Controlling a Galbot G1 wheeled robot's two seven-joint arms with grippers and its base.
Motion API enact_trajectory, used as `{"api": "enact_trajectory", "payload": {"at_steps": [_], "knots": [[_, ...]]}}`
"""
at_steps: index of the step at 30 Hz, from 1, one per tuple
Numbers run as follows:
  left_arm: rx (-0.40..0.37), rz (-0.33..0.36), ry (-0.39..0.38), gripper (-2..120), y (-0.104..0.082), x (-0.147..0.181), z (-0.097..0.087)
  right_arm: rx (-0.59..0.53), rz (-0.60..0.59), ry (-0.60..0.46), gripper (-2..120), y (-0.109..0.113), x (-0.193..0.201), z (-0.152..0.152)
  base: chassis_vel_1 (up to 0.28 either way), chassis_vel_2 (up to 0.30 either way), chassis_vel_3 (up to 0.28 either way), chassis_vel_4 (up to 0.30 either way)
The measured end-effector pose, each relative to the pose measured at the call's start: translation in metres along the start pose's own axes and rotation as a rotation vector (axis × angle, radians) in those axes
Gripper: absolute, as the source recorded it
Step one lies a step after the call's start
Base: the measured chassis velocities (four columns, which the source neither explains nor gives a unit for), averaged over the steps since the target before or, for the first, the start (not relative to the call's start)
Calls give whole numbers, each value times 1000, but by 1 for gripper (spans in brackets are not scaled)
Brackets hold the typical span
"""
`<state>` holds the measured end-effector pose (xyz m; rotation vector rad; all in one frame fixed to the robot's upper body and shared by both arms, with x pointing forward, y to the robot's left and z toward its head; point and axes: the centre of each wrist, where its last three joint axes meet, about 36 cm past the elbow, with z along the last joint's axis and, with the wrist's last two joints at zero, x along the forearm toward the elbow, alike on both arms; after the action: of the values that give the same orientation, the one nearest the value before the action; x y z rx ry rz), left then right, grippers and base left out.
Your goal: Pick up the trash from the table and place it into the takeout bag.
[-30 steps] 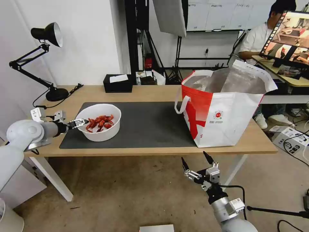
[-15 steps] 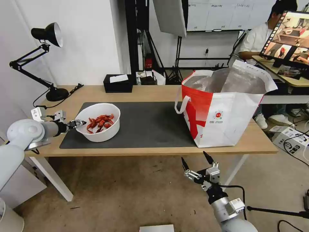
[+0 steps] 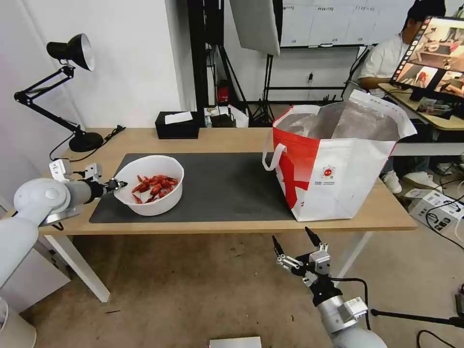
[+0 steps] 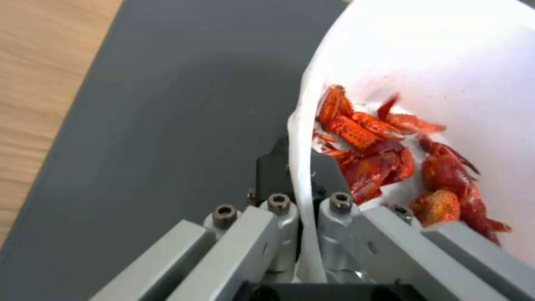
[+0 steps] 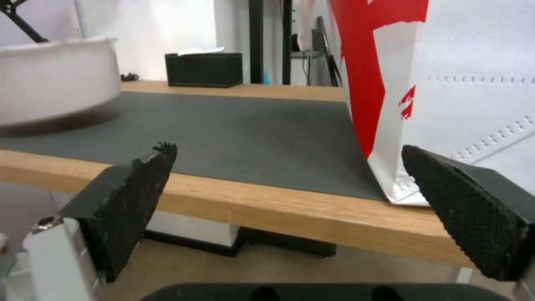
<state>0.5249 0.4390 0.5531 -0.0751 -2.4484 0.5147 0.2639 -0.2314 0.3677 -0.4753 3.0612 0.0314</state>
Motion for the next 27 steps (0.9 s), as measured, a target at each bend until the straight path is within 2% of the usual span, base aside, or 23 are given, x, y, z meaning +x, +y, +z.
{"api": "enact_trajectory", "payload": {"at_steps": [5, 8, 9, 13, 14, 15, 17, 18, 21, 22, 24, 25, 27], "knots": [[-10, 28, -20, 0, -11, 6, -4, 0, 0, 0, 100, 0, 0, 0, 0, 0, 0, 0], [-26, 77, -53, 0, -33, 17, -15, 0, 0, 0, 100, 0, 0, 0, 0, 0, 0, 0], [-26, 77, -53, 0, -33, 17, -15, 0, 0, 0, 100, 0, 0, 0, 0, 0, 0, 0], [-78, 167, -92, 0, -78, 34, -32, 0, 0, 0, 100, 0, 0, 0, 0, 0, 0, 0], [-78, 167, -92, 0, -78, 34, -32, 0, 0, 0, 100, 0, 0, 0, 0, 0, 0, 0], [-90, 187, -102, 0, -88, 36, -35, 0, 0, 0, 100, 0, 0, 0, 0, 0, 0, 0], [-122, 252, -124, 0, -118, 41, -43, 0, 0, 0, 100, 0, 0, 0, 0, 0, 0, 0], [-122, 252, -124, 0, -118, 41, -43, 0, 0, 0, 100, 0, 0, 0, 0, 0, 0, 0], [-155, 331, -146, 0, -151, 42, -49, 0, 0, 0, 100, 0, 0, 0, 0, 0, 0, 0], [-155, 331, -146, 0, -151, 42, -49, 0, 0, 0, 100, 0, 0, 0, 0, 0, 0, 0], [-189, 400, -157, 0, -181, 44, -54, 0, 0, 0, 100, 0, 0, 0, 0, 0, 0, 0], [-189, 400, -157, 0, -181, 44, -54, 0, 0, 0, 100, 0, 0, 0, 0, 0, 0, 0], [-206, 434, -154, 0, -197, 41, -53, 0, 0, 0, 100, 0, 0, 0, 0, 0, 0, 0]]}}
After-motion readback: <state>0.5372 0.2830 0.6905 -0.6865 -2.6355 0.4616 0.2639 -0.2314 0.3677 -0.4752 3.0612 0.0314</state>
